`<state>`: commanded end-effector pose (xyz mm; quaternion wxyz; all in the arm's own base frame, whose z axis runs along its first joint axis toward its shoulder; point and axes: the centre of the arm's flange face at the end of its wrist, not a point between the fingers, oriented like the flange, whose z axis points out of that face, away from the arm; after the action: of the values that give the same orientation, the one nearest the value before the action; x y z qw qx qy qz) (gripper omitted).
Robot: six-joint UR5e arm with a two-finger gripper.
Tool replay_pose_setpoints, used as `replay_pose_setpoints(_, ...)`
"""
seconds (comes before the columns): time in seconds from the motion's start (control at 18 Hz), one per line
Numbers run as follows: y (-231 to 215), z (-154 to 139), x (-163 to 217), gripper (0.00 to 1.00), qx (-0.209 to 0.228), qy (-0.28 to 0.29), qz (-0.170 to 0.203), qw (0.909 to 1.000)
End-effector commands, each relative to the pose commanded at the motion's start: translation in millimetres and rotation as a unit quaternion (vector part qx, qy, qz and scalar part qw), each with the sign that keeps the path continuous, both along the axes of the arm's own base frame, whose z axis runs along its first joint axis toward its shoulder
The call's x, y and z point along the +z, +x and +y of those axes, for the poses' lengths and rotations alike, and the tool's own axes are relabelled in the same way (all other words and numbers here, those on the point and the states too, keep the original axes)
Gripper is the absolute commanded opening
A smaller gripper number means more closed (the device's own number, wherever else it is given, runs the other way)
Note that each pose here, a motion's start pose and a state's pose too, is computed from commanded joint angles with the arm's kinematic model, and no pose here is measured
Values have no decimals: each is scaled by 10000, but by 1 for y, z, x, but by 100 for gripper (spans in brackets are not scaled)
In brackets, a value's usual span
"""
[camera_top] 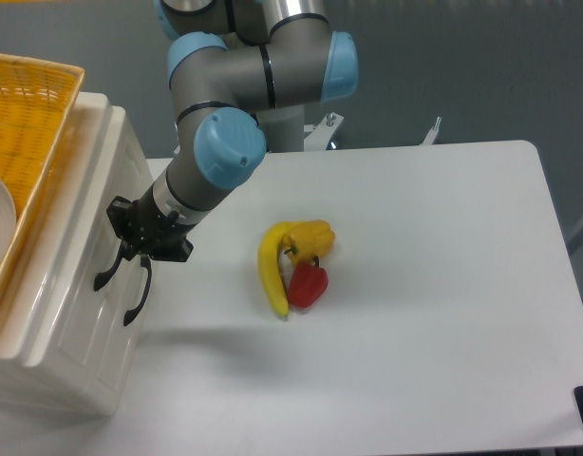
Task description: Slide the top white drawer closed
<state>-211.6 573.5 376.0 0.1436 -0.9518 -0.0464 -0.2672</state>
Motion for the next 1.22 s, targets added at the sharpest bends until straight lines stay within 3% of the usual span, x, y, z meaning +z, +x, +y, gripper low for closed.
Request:
replay_pose_setpoints(0.28,-43,-17,11,16,346,84,110,9993)
replay_pose_setpoints(0.56,-95,-42,15,29,604,32,430,9972)
replay_pose_setpoints(1.06,-234,-135,21,48,944,394,1004,9897)
replay_pose_setpoints(1.22,-271,-169,4,52,679,278,1305,9887)
